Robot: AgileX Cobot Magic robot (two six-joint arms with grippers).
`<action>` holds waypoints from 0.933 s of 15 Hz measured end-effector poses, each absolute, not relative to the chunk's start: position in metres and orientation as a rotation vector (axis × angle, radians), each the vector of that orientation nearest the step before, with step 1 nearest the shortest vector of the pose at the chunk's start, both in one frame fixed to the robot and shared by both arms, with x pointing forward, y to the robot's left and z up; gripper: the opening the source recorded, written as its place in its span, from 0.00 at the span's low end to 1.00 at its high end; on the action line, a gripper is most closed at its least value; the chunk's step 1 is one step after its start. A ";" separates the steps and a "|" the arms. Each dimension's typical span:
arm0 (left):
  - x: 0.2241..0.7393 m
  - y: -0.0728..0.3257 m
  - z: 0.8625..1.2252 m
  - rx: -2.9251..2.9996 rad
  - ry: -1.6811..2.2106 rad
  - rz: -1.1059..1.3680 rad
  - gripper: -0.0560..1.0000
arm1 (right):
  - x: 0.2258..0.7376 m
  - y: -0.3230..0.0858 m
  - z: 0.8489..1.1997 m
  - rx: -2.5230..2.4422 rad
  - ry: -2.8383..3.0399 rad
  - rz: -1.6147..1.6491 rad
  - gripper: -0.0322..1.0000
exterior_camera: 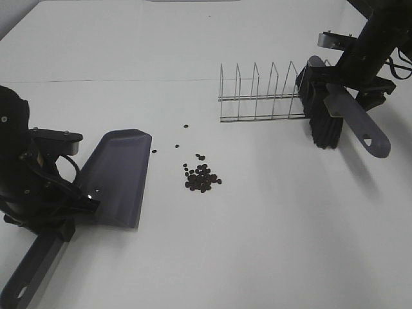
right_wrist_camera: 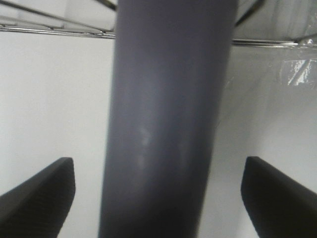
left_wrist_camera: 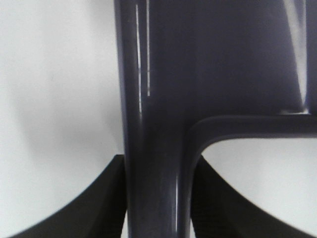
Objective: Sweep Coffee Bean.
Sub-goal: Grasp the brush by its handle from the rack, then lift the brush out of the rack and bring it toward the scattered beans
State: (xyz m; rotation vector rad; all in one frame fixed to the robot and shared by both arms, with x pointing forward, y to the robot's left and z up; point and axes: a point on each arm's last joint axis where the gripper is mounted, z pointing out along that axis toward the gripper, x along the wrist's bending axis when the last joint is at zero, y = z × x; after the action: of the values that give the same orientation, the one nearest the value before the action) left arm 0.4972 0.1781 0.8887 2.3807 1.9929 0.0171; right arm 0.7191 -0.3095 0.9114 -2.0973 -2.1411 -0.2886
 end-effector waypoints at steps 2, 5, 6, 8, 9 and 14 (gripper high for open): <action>0.497 0.178 0.889 2.381 1.993 0.017 0.36 | 0.719 -0.310 0.912 -2.098 -2.143 -0.289 0.64; 0.497 0.178 0.889 2.381 1.993 0.017 0.36 | 0.719 -0.311 0.912 -2.099 -2.155 -0.273 0.31; 0.497 0.178 0.889 2.381 1.993 0.017 0.36 | 0.719 -0.311 0.912 -2.100 -2.153 -0.274 0.31; 0.497 0.178 0.889 2.381 1.993 0.017 0.36 | 0.719 -0.311 0.911 -2.101 -2.156 -0.270 0.31; 0.497 0.178 0.889 2.381 1.993 0.017 0.36 | 0.719 -0.311 0.911 -2.105 -2.151 -0.270 0.31; 0.498 0.178 0.893 2.313 2.038 0.044 0.36 | 0.705 -0.310 0.933 -2.178 -2.073 -0.274 0.31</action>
State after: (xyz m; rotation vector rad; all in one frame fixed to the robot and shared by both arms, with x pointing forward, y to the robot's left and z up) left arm 0.4985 0.1783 0.8933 2.3126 2.0382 0.0436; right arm 0.7050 -0.3098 0.9327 -2.1776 -2.0728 -0.2736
